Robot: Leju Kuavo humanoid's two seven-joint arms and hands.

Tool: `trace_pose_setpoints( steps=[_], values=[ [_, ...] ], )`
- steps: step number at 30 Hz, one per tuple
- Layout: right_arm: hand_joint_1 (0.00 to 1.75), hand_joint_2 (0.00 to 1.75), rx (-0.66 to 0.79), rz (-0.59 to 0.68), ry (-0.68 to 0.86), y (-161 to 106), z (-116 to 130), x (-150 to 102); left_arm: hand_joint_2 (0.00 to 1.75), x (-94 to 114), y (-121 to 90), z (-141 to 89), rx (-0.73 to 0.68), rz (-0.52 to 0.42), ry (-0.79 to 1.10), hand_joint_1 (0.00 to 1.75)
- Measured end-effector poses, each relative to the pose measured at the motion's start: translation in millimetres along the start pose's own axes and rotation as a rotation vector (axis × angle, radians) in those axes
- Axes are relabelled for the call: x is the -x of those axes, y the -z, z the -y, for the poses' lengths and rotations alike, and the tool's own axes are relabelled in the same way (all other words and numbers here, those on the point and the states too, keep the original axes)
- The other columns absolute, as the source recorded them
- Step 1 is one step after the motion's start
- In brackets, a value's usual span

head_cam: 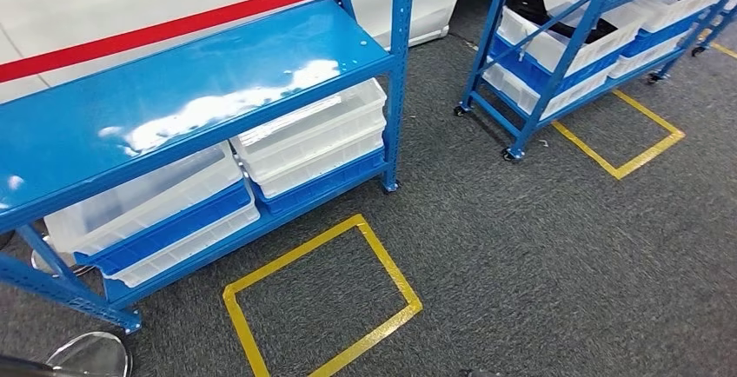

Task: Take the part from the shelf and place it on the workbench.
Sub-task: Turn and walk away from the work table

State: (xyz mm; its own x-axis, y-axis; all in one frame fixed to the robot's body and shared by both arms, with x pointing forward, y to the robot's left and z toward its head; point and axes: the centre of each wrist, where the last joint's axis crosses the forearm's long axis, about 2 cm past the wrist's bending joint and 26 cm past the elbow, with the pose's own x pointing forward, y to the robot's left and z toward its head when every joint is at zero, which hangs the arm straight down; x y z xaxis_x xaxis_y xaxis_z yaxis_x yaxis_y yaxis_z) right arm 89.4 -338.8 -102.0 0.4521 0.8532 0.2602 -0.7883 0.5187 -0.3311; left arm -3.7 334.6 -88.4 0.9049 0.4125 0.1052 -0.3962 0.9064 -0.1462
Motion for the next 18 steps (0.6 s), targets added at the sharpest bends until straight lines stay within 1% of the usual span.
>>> trace_pose_setpoints(
  steps=[1,9,14,18],
  values=[
    [0.0,0.0,-0.002,-0.001,0.0,-0.2,-0.9,0.5,1.75,-0.4,0.1,0.3,0.003,0.004,-0.001,0.0],
    [0.0,0.0,0.002,-0.008,-0.006,0.6,1.6,-1.7,1.75,-1.2,-0.2,-1.5,0.002,0.02,0.001,0.0],
    [0.0,0.0,-0.07,-0.085,0.092,1.5,4.2,-3.5,1.75,-3.4,3.5,1.1,-0.037,0.012,0.039,0.0],
    [0.0,1.75,-0.101,-0.13,0.14,-0.1,-0.9,0.8,1.75,-8.1,8.7,6.0,-0.038,0.018,0.057,0.0]
  ],
)
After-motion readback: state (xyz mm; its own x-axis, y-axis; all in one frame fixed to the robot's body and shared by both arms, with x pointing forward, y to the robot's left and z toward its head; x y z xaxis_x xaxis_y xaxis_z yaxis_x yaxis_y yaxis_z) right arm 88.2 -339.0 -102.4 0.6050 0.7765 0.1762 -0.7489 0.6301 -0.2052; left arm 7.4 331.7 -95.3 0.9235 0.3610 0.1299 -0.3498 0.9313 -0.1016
